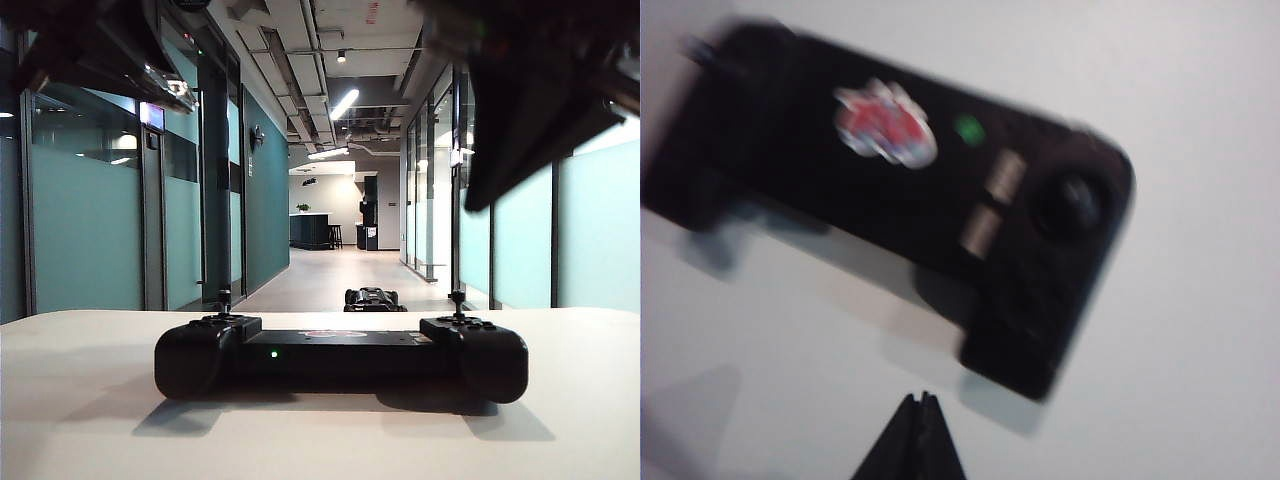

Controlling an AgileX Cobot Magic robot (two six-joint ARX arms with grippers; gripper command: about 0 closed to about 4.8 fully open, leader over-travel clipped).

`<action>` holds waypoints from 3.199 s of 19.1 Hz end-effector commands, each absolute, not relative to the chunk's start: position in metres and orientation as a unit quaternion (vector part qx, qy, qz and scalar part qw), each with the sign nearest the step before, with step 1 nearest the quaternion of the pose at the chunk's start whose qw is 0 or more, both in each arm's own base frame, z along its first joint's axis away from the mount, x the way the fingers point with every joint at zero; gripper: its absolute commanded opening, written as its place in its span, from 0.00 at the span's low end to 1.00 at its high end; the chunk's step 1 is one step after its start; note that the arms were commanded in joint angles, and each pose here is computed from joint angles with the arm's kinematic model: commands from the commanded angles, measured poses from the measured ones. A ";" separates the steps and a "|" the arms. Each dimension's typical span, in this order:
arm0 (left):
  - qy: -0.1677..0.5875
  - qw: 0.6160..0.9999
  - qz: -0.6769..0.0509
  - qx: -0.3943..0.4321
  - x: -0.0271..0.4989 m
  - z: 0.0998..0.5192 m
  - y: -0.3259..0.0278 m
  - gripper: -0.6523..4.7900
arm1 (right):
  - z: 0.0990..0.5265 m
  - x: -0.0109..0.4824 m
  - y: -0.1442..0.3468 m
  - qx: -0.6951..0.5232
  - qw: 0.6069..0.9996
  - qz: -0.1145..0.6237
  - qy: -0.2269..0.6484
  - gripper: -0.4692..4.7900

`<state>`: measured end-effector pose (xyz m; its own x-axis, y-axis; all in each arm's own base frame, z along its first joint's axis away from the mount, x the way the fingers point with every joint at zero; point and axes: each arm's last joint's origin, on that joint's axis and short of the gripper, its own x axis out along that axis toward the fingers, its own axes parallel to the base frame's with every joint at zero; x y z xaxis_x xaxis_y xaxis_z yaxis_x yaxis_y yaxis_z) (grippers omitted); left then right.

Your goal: Push the left joystick on the remote control sitting on the white table forward to make the robot dog walk in a straight line until it approaches the door.

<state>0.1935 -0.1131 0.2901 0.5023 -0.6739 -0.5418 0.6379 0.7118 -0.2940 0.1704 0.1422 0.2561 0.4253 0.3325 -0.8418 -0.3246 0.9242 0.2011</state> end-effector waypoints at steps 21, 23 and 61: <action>0.321 0.861 -0.394 -0.006 0.198 0.297 -0.116 0.11 | 0.187 0.215 0.161 -0.013 0.796 0.122 0.593 0.79; 0.321 0.861 -0.394 -0.006 0.198 0.297 -0.116 0.11 | 0.181 0.219 0.164 -0.014 0.796 0.123 0.592 0.79; 0.335 0.796 -0.500 0.060 0.226 0.196 -0.136 0.11 | 0.182 0.224 0.167 0.014 0.777 0.002 0.629 0.40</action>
<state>0.2244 -0.1349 0.1956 0.2759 -0.7454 -0.6069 0.8231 0.5093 -0.2513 0.2236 0.1657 0.1786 0.1916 0.0150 -0.9814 0.0103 0.9998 0.0173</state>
